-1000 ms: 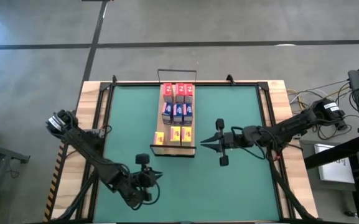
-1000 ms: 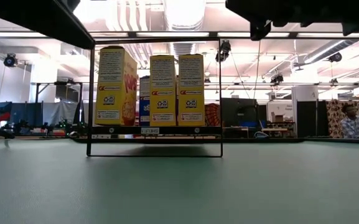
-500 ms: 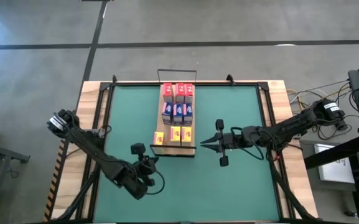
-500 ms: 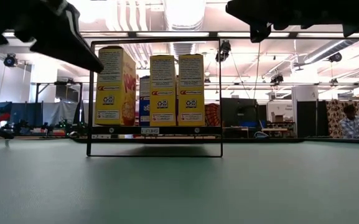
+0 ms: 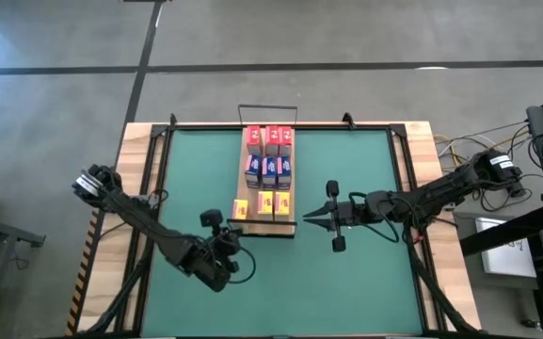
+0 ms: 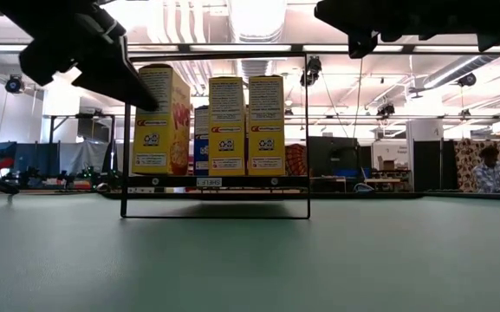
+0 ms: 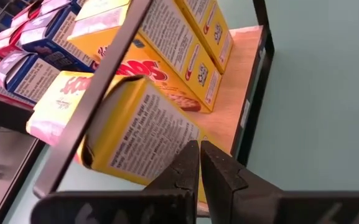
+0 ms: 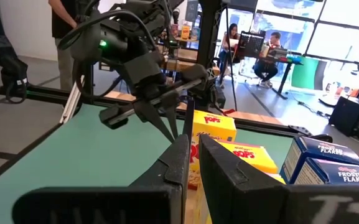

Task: Stack cereal on shelf
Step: Put the yellow cereal box on the shelf and align it with the other yellow cereal box

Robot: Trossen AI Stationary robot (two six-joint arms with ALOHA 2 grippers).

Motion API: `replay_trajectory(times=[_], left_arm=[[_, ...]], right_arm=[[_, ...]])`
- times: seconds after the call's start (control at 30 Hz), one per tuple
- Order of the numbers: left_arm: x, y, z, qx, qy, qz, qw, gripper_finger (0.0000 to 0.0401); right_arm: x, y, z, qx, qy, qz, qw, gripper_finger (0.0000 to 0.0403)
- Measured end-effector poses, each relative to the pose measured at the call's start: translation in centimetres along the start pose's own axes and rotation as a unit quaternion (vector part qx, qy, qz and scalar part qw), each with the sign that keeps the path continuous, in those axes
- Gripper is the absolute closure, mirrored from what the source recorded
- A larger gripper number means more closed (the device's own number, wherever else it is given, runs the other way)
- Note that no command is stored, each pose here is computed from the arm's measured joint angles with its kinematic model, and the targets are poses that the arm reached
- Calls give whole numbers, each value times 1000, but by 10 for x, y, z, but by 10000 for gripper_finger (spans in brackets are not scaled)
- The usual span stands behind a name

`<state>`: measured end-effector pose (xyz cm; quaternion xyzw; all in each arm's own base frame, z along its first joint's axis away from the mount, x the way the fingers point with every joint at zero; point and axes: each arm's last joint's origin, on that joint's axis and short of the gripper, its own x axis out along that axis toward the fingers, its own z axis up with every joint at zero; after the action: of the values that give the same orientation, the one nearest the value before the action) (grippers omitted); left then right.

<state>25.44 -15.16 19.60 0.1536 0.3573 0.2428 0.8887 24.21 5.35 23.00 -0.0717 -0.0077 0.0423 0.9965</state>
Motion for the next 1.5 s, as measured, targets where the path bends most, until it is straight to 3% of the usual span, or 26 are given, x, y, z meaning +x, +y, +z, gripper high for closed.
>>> replay_trajectory(times=[0.53, 0.8, 1.03, 1.2, 1.5], left_arm=[[8, 3, 7, -2, -14, 13, 1000, 401], [-30, 4, 35, 36, -68, -33, 997, 401], [-67, 30, 61, 77, -123, -56, 988, 401], [-73, 60, 51, 60, -133, -53, 988, 401], [-51, 105, 4, -32, -103, -31, 994, 401]], right_arm=[[0, 0, 0, -2, 2, 0, 1000, 376], [0, 0, -2, -4, 12, 1, 1000, 376], [0, 0, -3, -4, 13, 2, 1000, 376], [0, 1, -5, -6, 24, 4, 1000, 376], [1, -9, -10, -4, 46, -12, 999, 376]])
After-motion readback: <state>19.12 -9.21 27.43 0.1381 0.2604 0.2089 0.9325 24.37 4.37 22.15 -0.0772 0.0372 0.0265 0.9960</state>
